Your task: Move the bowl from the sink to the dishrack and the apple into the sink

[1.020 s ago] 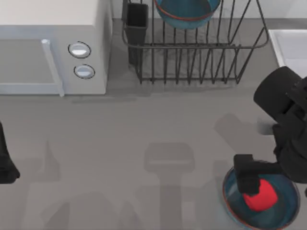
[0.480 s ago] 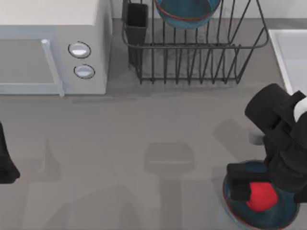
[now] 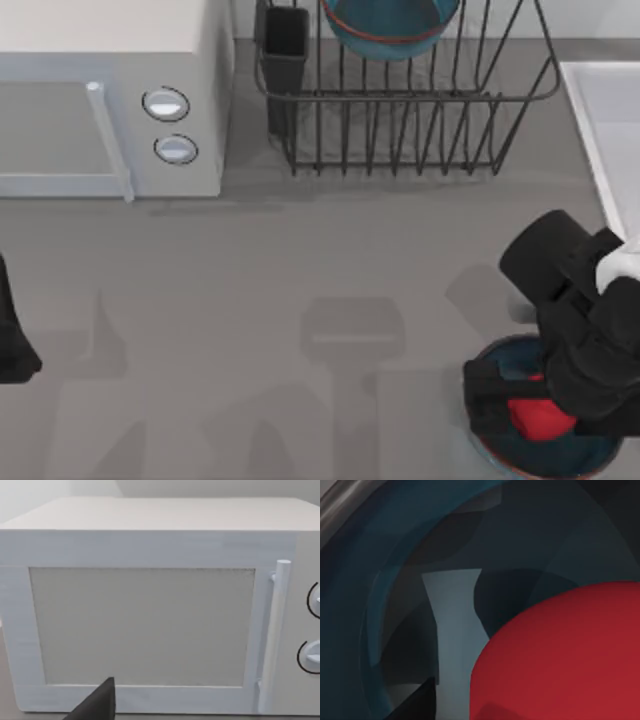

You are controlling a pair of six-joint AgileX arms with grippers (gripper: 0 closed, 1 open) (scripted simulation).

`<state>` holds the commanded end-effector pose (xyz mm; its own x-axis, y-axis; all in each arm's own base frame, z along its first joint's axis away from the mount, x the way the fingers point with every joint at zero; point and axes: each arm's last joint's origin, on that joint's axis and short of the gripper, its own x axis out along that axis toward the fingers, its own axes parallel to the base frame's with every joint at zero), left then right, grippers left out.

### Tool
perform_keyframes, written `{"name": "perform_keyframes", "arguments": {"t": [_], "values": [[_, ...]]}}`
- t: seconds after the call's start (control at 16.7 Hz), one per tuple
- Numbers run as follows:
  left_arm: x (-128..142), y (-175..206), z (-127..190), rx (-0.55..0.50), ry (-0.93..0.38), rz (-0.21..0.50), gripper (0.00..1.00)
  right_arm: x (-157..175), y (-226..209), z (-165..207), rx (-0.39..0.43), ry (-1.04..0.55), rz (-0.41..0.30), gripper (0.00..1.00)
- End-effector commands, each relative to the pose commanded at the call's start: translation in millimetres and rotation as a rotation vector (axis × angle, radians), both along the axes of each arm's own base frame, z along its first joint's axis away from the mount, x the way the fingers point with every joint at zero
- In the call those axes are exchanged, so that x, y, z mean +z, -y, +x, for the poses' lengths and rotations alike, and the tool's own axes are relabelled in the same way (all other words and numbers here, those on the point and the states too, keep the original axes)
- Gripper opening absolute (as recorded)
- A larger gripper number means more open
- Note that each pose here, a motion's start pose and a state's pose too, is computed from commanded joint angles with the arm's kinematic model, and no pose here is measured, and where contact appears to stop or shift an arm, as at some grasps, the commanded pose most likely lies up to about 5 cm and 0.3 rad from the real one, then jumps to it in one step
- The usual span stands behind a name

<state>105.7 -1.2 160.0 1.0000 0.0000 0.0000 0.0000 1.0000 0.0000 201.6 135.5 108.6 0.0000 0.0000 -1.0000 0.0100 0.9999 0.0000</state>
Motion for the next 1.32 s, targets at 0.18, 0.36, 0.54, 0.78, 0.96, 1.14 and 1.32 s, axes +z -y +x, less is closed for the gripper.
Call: {"name": "perform_keyframes", "arguments": {"t": [0.18,0.36,0.54,0.78,0.96,1.14,1.32], "values": [[0.0,0.0,0.0,0.000,0.000,0.000,1.00,0.0,0.0,0.0,0.000,0.000,0.000,0.92],[0.0,0.0,0.0,0.000,0.000,0.000,1.00,0.0,0.0,0.0,0.000,0.000,0.000,0.70],[0.0,0.0,0.0,0.000,0.000,0.000,1.00,0.0,0.0,0.0,0.000,0.000,0.000,0.47],[0.0,0.0,0.0,0.000,0.000,0.000,1.00,0.0,0.0,0.0,0.000,0.000,0.000,0.17],[0.0,0.0,0.0,0.000,0.000,0.000,1.00,0.0,0.0,0.0,0.000,0.000,0.000,0.00],[0.0,0.0,0.0,0.000,0.000,0.000,1.00,0.0,0.0,0.0,0.000,0.000,0.000,0.00],[0.0,0.0,0.0,0.000,0.000,0.000,1.00,0.0,0.0,0.0,0.000,0.000,0.000,0.00]]}}
